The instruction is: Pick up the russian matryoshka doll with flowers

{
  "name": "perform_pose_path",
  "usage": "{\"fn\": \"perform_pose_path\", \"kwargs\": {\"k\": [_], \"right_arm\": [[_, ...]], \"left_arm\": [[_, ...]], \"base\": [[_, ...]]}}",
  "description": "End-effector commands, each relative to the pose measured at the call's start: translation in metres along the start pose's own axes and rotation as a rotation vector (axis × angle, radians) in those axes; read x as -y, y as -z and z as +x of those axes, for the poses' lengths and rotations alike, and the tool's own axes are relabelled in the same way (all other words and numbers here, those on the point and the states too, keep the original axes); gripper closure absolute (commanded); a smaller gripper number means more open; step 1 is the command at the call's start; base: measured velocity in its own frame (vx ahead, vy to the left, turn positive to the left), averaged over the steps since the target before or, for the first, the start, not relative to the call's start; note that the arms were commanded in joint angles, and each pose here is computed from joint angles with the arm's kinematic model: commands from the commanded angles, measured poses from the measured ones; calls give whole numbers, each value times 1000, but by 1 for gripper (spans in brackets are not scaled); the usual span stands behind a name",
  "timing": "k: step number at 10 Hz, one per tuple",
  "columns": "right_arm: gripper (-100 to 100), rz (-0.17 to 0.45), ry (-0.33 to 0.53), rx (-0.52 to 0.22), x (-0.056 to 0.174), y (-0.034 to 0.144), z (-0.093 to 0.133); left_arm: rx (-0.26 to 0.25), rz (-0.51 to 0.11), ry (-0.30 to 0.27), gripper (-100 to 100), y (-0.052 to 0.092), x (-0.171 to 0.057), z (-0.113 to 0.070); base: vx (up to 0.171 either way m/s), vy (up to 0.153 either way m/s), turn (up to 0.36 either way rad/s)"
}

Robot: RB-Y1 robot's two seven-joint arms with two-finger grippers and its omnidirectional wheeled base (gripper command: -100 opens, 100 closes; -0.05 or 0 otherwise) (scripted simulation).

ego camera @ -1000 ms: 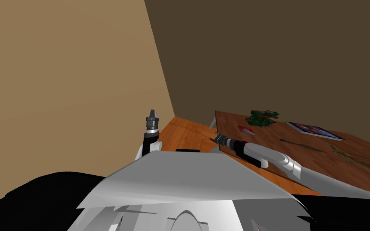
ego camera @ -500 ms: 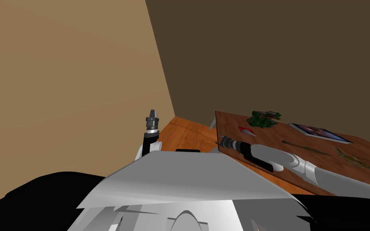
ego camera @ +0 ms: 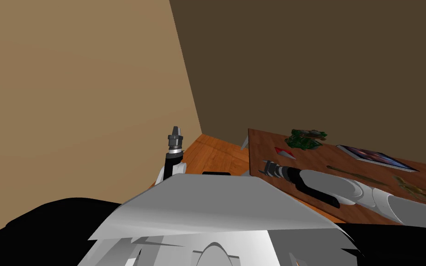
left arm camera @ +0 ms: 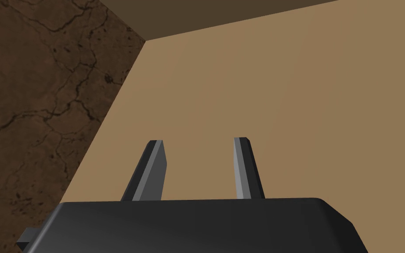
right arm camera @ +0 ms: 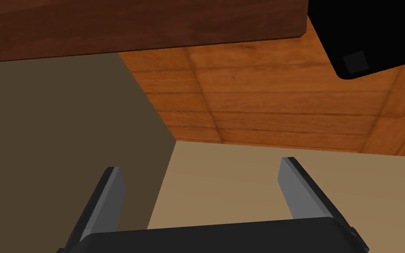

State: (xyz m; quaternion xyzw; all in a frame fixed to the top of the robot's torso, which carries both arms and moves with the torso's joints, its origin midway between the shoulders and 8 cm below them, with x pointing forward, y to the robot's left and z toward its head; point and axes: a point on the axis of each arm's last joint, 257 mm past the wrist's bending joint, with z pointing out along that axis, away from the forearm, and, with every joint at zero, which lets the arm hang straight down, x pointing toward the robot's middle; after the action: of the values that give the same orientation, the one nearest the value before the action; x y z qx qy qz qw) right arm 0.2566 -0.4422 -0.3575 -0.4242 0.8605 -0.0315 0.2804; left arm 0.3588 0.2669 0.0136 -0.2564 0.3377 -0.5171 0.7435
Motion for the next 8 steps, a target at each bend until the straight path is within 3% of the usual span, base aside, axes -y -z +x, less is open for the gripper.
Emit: {"fn": "perform_pose_path", "kwargs": {"k": [1, 3, 4, 5, 6, 8], "right_arm": [[-100, 1, 39, -45, 8, 7, 16], [-100, -8, 124, -169, 18, 28, 65], [-100, 9, 130, -159, 27, 28, 59], [-100, -4, 128, -166, 20, 28, 63], [-100, -17, 160, -222, 21, 39, 86], [-100, -17, 160, -222, 21, 39, 86]], "left_arm": [[0, 0, 0, 0, 0, 0, 0], [0, 0, 0, 0, 0, 0, 0], [0, 0, 0, 0, 0, 0, 0], [0, 0, 0, 0, 0, 0, 0], [0, 0, 0, 0, 0, 0, 0], [0, 0, 0, 0, 0, 0, 0]], "base": [[8, -53, 25], [20, -69, 53], [19, -66, 20], [4, -32, 2], [9, -45, 34], [8, -28, 9]]}}
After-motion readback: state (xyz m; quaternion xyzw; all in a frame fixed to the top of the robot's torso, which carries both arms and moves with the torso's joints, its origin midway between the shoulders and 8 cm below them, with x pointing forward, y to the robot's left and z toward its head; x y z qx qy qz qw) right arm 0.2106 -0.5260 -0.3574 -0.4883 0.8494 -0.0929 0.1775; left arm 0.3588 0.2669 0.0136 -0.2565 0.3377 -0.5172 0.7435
